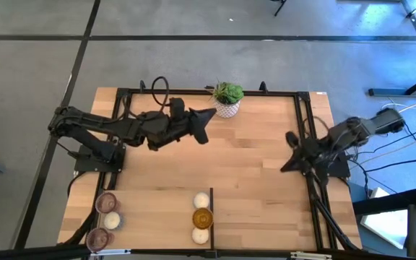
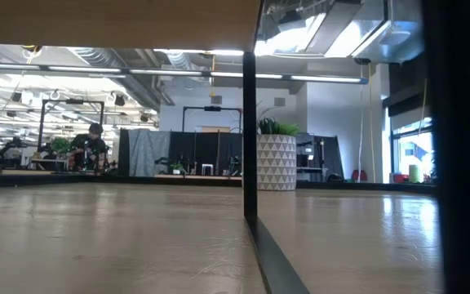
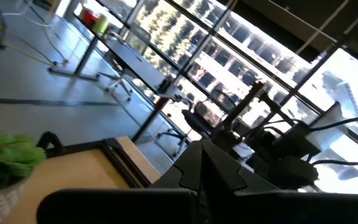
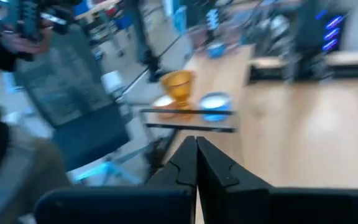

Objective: Pick & Place candle stick holders
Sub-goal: Return to Home Position

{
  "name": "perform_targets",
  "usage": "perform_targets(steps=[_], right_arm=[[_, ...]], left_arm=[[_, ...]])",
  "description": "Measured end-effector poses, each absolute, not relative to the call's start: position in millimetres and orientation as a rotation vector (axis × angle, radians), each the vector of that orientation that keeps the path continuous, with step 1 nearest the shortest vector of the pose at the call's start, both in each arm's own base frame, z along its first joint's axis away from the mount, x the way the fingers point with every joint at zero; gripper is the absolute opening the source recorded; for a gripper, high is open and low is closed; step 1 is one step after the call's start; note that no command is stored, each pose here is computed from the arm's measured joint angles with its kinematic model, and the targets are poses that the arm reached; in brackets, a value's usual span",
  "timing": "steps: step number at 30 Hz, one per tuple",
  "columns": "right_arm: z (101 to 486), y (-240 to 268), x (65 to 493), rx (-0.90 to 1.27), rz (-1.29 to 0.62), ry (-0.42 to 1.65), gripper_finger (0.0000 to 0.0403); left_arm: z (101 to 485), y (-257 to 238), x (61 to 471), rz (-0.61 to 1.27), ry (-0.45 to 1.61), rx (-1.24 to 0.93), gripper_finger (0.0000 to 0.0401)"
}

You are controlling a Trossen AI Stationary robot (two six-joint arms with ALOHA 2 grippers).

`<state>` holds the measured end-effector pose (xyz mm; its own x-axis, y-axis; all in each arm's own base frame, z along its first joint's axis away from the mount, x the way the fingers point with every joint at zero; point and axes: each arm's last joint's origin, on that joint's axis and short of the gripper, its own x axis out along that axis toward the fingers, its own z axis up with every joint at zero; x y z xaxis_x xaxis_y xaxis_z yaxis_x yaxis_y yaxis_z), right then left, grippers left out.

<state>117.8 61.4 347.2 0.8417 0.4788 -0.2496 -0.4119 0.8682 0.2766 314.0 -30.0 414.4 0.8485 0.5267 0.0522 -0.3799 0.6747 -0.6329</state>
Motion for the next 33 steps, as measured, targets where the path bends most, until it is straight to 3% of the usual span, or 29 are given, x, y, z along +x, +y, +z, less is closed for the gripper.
perform_targets(steps=[8,15,22,28,33], right_arm=[[312.9,22.8,82.6,0.148,0.204,0.173,0.0],[278.8,5.7,80.6,0.039,-0.121,0.266,0.0],[240.6,10.2,95.3,0.147,0.058,0.34,0.0],[220.0,14.6,105.2,0.22,0.242,0.288,0.0],[198.4,12.6,109.8,0.284,0.235,0.293,0.0]], left_arm=[[412.1,-28.2,315.5,0.575,-0.259,-0.673,0.0002],[412.0,-15.0,316.4,0.611,-0.279,-0.689,0.0002],[412.0,-6.2,317.7,0.591,-0.28,-0.707,0.0002],[409.9,-4.9,320.5,0.593,-0.279,-0.718,0.0002],[405.6,-5.6,325.1,0.592,-0.275,-0.739,0.0002]])
